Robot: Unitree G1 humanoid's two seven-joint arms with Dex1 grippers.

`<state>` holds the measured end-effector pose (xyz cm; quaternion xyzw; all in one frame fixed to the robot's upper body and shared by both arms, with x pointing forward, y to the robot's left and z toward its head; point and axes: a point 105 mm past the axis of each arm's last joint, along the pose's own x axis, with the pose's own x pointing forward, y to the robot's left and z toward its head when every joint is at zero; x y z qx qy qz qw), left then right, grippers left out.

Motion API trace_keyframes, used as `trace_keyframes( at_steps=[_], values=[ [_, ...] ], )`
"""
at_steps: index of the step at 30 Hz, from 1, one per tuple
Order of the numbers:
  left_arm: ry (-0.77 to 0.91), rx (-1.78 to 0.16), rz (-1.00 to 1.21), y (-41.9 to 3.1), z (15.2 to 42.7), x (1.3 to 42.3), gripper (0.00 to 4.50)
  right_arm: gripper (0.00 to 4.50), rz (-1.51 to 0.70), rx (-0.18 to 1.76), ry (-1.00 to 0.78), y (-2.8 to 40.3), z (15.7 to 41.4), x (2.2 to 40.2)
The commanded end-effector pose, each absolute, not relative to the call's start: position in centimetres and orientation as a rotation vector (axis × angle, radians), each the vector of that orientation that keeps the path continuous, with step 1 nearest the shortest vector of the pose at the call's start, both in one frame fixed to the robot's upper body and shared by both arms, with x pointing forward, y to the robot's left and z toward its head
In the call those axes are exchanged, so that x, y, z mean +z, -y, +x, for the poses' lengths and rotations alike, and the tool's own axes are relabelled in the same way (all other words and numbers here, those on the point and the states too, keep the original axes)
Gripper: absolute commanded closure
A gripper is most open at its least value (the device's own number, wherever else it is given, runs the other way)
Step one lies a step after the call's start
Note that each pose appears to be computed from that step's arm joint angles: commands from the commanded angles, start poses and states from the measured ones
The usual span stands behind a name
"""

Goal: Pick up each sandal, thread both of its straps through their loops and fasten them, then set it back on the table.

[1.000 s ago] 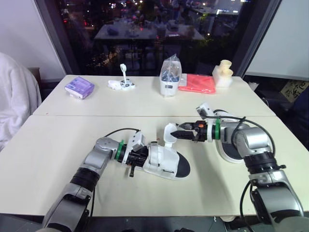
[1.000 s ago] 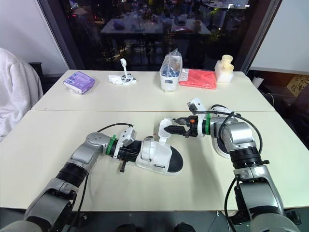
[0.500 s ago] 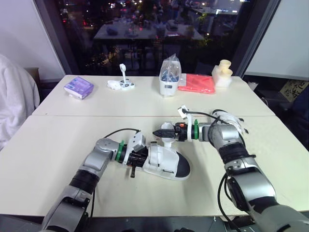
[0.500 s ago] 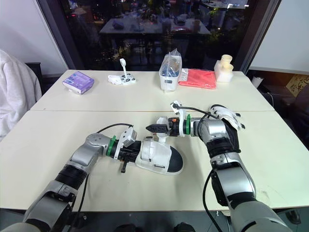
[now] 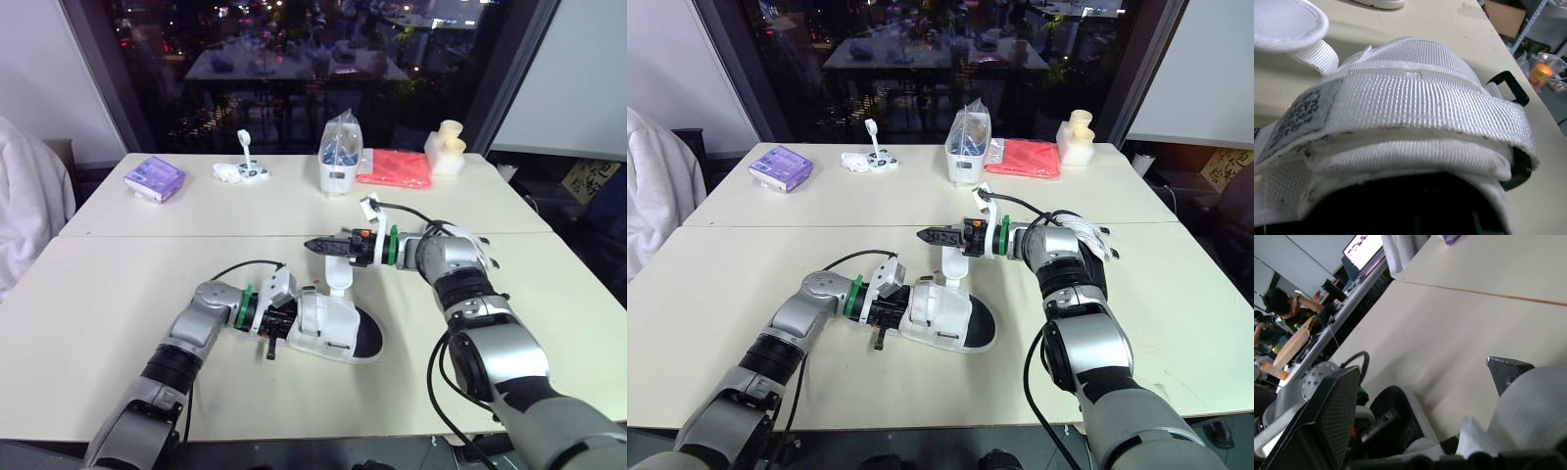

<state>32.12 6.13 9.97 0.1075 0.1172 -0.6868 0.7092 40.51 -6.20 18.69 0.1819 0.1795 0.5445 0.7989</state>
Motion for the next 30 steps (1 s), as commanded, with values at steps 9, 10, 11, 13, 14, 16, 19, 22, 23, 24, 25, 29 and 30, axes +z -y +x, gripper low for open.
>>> trace_keyframes(
  at_steps=[9,10,11,13,14,16,19,22,23,24,25,29,30],
  values=[
    [-0.239,-1.540,0.216,-5.4,31.6,9.8,4.50,0.26,0.377,1.245,-0.279,6.2,39.6,23.2],
    [-0.238,-1.541,0.215,-5.3,31.6,9.8,4.50,0.55,0.372,1.250,-0.278,6.2,39.4,23.2],
    [-0.238,-1.541,0.214,-5.3,31.6,9.8,4.50,0.80,0.369,1.253,-0.276,6.2,39.3,23.3],
    [-0.237,-1.542,0.213,-5.2,31.6,9.8,4.50,1.71,0.365,1.261,-0.269,6.2,38.9,23.5],
    [-0.237,-1.542,0.213,-5.2,31.5,9.8,4.50,2.27,0.364,1.264,-0.266,6.3,38.8,23.6],
    [-0.236,-1.545,0.212,-5.2,31.5,9.7,4.50,3.32,0.360,1.274,-0.257,6.3,38.3,23.9],
    [-0.237,-1.547,0.210,-5.1,31.4,9.7,4.50,4.44,0.347,1.284,-0.251,6.3,37.6,24.0],
    [-0.238,-1.547,0.207,-5.1,31.4,9.7,4.50,4.44,0.271,1.311,-0.226,6.3,35.8,23.9],
    [-0.239,-1.546,0.205,-5.1,31.4,9.7,4.50,4.44,0.232,1.320,-0.211,6.3,35.1,23.8],
    [-0.239,-1.546,0.203,-5.0,31.3,9.7,4.50,4.44,0.197,1.324,-0.198,6.3,34.5,23.7],
    [-0.241,-1.543,0.198,-5.1,31.4,9.7,4.50,4.44,0.102,1.326,-0.169,6.2,33.6,23.3],
    [-0.245,-1.533,0.181,-5.1,31.4,9.7,4.50,4.44,-0.295,1.279,-0.038,6.2,30.6,20.8],
    [-0.247,-1.532,0.179,-5.2,31.4,9.7,4.50,4.44,-0.378,1.244,0.031,6.1,30.2,20.6]
  ],
)
